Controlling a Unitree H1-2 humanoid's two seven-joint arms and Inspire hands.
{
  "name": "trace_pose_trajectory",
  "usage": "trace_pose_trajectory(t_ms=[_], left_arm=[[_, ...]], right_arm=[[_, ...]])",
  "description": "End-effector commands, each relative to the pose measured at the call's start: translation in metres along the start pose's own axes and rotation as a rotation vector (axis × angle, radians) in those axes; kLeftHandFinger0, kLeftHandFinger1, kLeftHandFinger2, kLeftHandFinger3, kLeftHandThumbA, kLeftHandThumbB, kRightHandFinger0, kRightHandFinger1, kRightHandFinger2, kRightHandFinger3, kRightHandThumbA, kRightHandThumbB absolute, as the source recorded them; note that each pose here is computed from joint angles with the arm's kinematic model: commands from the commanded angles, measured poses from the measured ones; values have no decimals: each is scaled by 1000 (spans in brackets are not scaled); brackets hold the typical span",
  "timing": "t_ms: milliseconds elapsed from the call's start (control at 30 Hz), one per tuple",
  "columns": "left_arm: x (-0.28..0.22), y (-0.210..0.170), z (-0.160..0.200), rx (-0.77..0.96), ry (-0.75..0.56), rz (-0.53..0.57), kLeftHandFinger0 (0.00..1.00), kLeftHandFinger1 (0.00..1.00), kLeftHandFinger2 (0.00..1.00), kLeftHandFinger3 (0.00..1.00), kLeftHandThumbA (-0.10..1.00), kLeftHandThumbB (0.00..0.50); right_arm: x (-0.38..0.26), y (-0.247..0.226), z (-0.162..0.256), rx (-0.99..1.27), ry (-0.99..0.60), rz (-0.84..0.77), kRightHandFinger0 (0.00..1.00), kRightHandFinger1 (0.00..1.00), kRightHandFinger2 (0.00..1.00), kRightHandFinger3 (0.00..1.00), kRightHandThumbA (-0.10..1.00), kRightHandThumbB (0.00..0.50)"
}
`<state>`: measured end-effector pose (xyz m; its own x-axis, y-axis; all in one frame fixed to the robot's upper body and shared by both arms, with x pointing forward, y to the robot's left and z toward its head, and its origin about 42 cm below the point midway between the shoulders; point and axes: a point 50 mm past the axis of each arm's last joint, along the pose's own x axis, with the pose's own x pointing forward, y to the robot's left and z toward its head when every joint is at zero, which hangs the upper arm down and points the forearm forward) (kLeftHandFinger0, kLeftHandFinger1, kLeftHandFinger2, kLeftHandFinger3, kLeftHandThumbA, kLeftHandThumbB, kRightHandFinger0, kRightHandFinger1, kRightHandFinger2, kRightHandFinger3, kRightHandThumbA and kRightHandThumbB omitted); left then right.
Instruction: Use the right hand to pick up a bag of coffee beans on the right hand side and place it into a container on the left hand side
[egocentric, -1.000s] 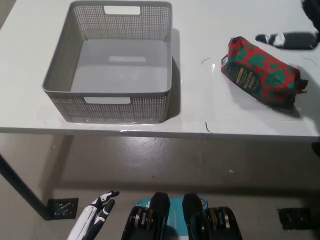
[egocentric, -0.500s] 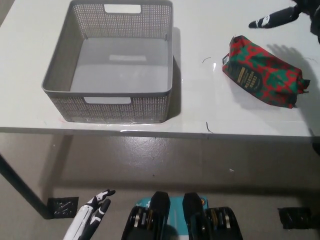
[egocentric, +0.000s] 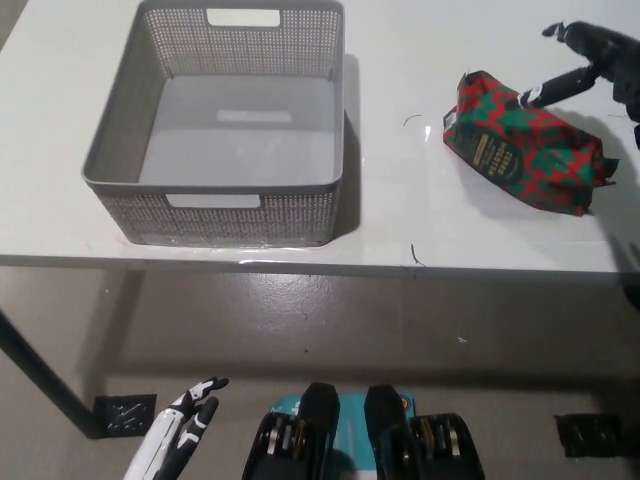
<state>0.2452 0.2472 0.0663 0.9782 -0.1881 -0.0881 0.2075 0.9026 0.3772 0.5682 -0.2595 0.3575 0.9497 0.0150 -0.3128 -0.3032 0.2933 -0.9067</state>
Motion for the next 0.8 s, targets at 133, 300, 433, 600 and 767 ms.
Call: trace_pose_trajectory(t_ms=[133, 300, 433, 600, 767], left_arm=[[0, 7, 11, 14, -70, 4, 1000, 1000, 1000, 1000, 1000, 465], [1, 8, 12, 5, -75, -4, 1000, 1000, 1000, 1000, 1000, 457], [5, 13, 16, 19, -84, 5, 1000, 1000, 1000, 1000, 1000, 455], [7, 18, 19, 18, -92, 9, 1000, 1000, 1000, 1000, 1000, 460], [7, 20, 19, 13, -105, 6, 1000, 1000, 1000, 1000, 1000, 441]], right_arm=[[10, 18, 2, 26, 3, 45, 1000, 1000, 1000, 1000, 956, 500], [24, 63, -11, 44, 28, 125, 1000, 1000, 1000, 1000, 970, 500], [33, 97, -11, 32, 29, 183, 1000, 1000, 1000, 1000, 962, 500], [38, 142, -15, 7, 53, 237, 1000, 1000, 1000, 1000, 923, 500], [37, 181, -24, -15, 99, 269, 1000, 1000, 1000, 1000, 850, 500]])
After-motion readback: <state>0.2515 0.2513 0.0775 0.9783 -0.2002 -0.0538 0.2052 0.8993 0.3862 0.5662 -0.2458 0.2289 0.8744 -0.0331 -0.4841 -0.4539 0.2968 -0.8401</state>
